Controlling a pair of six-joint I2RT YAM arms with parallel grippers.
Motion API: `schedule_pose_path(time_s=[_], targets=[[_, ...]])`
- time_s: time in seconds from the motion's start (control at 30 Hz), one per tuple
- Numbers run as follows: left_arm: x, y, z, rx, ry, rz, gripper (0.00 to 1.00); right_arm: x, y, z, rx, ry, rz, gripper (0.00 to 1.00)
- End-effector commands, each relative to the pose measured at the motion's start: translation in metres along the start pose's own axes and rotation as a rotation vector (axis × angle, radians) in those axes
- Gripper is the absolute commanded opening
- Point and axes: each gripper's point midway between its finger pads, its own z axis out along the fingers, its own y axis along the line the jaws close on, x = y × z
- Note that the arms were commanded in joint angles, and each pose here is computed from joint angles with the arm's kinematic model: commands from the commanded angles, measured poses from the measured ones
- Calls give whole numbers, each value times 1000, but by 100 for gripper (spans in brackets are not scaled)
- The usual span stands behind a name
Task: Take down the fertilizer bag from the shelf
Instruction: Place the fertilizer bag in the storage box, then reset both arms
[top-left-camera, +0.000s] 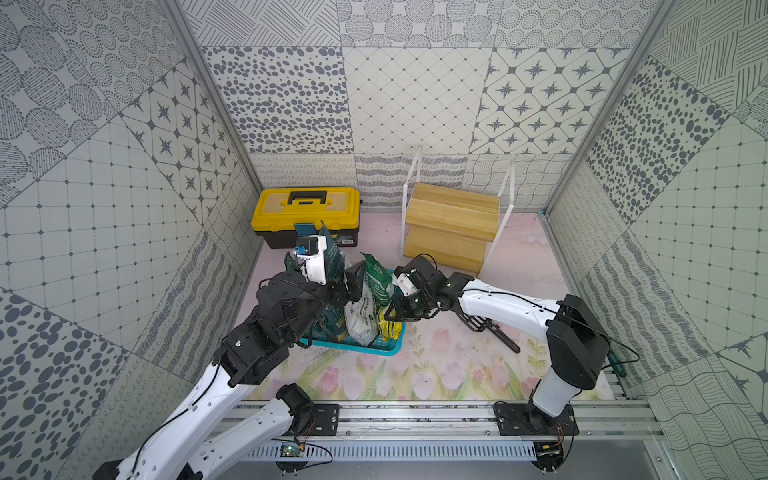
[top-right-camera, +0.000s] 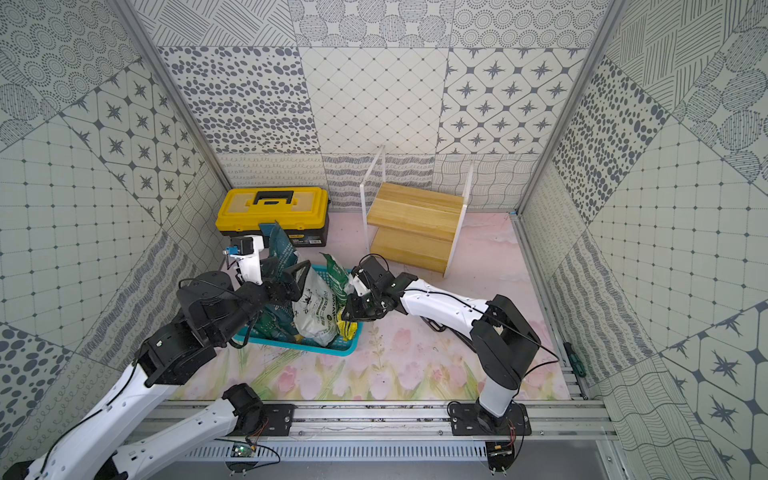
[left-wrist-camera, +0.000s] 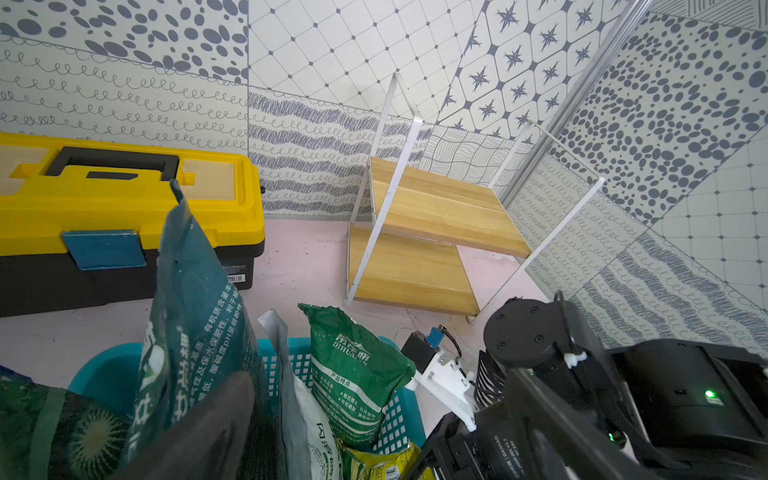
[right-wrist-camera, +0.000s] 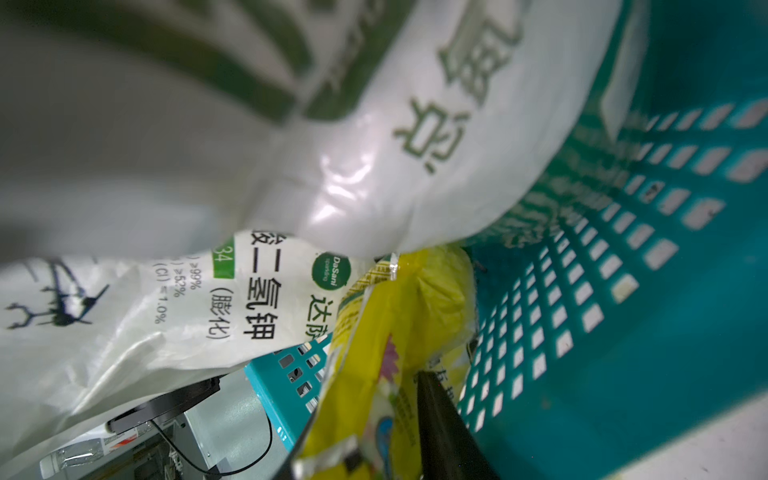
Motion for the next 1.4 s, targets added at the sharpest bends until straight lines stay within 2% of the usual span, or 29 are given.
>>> schedule_pose_path(time_s=[0.0,0.1,0.23,0.3,0.4,0.53,0.67,0.73,0.8,0.93,1.0,1.17,1.37], targets=[[-12,0,2,-11,56,28,100,-29,27,-47,-13,-145,-129,34],[-19,17,6,-58,127,-22,100,-41,29,-84,44,-245,-202,37],[-45,60,-4,-179,16,-89,100,-55,11,-142,182,-404,-259,41],[-51,84,-11,-259,-18,-108,100,-61,-13,-170,217,-468,-196,42],[-42,117,-13,-351,-9,-141,100,-66,-54,-211,220,-550,-58,41],[-17,163,-16,-494,-11,-205,100,-70,-113,-266,380,-690,21,42],[9,220,-35,-736,-85,-256,100,-67,-183,-308,536,-771,183,43],[25,238,-43,-812,-108,-272,100,-61,-215,-320,600,-789,252,45],[38,243,-37,-783,-123,-241,100,-54,-245,-326,667,-806,302,46],[70,214,3,-489,-76,-131,100,-48,-292,-319,788,-835,307,49],[89,212,11,-449,-41,-142,100,-49,-306,-313,815,-841,302,50],[129,207,32,-340,52,-136,100,-62,-314,-287,742,-882,186,51],[149,202,56,-226,73,-104,100,-65,-318,-262,680,-940,90,51]])
